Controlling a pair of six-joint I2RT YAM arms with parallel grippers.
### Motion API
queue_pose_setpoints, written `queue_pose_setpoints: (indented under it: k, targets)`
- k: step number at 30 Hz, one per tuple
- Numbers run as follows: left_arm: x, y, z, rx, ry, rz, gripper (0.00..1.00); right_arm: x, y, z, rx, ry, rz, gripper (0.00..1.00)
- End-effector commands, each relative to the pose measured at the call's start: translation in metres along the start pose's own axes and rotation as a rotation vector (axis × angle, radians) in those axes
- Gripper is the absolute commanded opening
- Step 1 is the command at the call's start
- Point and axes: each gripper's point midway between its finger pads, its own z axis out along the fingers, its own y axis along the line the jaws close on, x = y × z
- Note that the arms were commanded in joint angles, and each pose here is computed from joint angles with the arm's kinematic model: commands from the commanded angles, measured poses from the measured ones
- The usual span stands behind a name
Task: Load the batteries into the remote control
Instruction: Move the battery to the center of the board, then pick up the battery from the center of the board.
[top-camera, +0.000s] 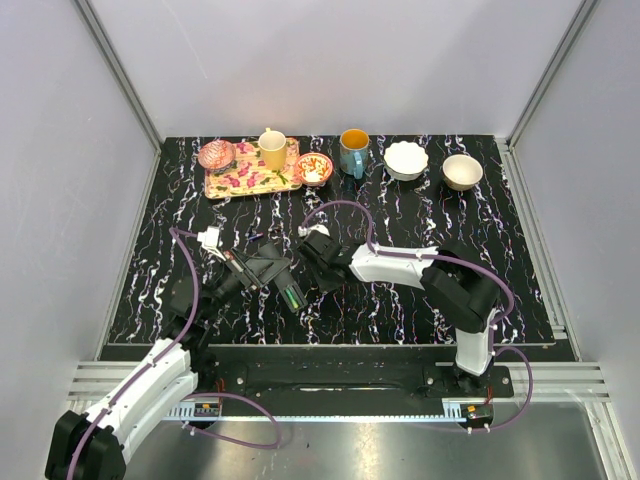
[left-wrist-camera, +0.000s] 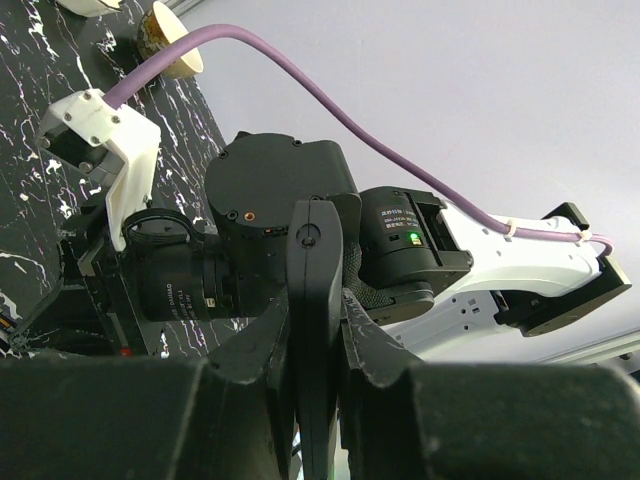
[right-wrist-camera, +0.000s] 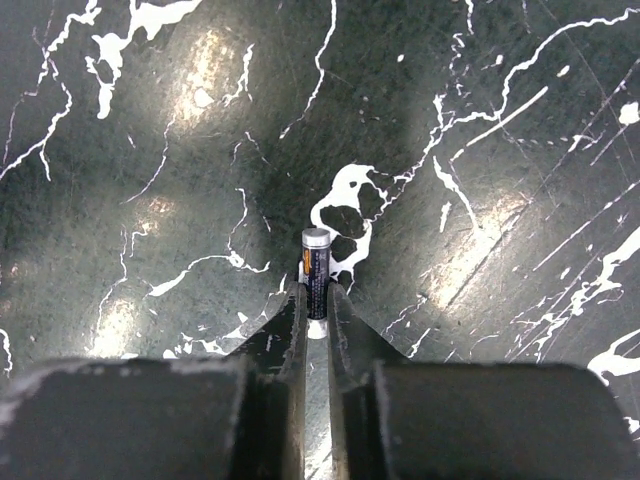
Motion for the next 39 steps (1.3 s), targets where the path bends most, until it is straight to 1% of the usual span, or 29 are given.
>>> queue_pose_setpoints:
  k: [1, 2, 4, 5, 7, 8, 11, 14, 16, 17, 21, 24, 25, 27, 28, 31, 34, 39]
  targets:
    - [-0.006, -0.01, 0.0, 0.042, -0.03, 0.024, 0.0, 0.016, -0.009, 0.009, 0.06, 0.043, 0.025, 0.04]
    - [-0.006, -0.01, 0.0, 0.043, -0.027, 0.025, 0.0, 0.018, -0.013, 0.008, 0.07, 0.044, 0.046, 0.0]
    - [-0.006, -0.01, 0.001, 0.043, -0.029, 0.029, 0.0, 0.012, -0.027, 0.004, 0.089, 0.029, 0.093, 0.0]
    - [-0.006, -0.01, 0.001, 0.046, -0.027, 0.031, 0.0, 0.015, -0.034, 0.003, 0.098, 0.035, 0.117, 0.0]
    - [-0.004, -0.01, 0.002, 0.048, -0.02, 0.033, 0.0, 0.008, -0.044, -0.005, 0.098, 0.006, 0.155, 0.0]
    - [-0.005, -0.012, 0.002, 0.059, -0.019, 0.037, 0.0, 0.009, -0.056, -0.005, 0.114, 0.008, 0.18, 0.0]
    - [-0.003, -0.011, 0.004, 0.062, -0.007, 0.031, 0.0, 0.003, -0.076, -0.01, 0.136, -0.009, 0.203, 0.0]
    - [-0.004, -0.01, 0.007, 0.067, -0.005, 0.018, 0.0, -0.007, -0.09, -0.015, 0.164, -0.019, 0.184, 0.0]
    - [-0.004, -0.008, 0.01, 0.061, -0.001, 0.008, 0.0, -0.009, -0.103, -0.015, 0.219, -0.013, 0.164, 0.0]
    - [-0.005, -0.009, 0.012, 0.065, -0.004, 0.012, 0.0, -0.017, -0.108, -0.016, 0.24, -0.027, 0.151, 0.0]
    - [-0.007, -0.011, 0.015, 0.068, 0.0, 0.008, 0.0, -0.019, -0.122, -0.008, 0.288, 0.011, 0.143, 0.0]
    - [-0.007, -0.012, 0.016, 0.07, 0.007, 0.009, 0.0, -0.017, -0.122, -0.001, 0.294, 0.034, 0.141, 0.0]
    - [-0.007, -0.012, 0.016, 0.07, 0.007, 0.013, 0.0, -0.016, -0.122, 0.001, 0.293, 0.039, 0.142, 0.01]
    - [-0.007, -0.012, 0.015, 0.065, 0.007, 0.015, 0.0, -0.014, -0.121, 0.002, 0.286, 0.045, 0.15, 0.09]
    - [-0.007, -0.012, 0.015, 0.065, 0.004, 0.018, 0.0, -0.013, -0.121, 0.002, 0.285, 0.045, 0.153, 0.18]
    - [-0.006, -0.01, 0.014, 0.057, 0.005, 0.018, 0.0, -0.011, -0.121, 0.0, 0.285, 0.047, 0.158, 0.28]
    - [-0.005, -0.007, 0.014, 0.05, 0.004, 0.016, 0.0, -0.01, -0.121, -0.002, 0.284, 0.051, 0.158, 0.32]
    - [-0.004, -0.007, 0.013, 0.055, 0.006, 0.013, 0.0, -0.009, -0.119, -0.005, 0.273, 0.06, 0.158, 0.32]
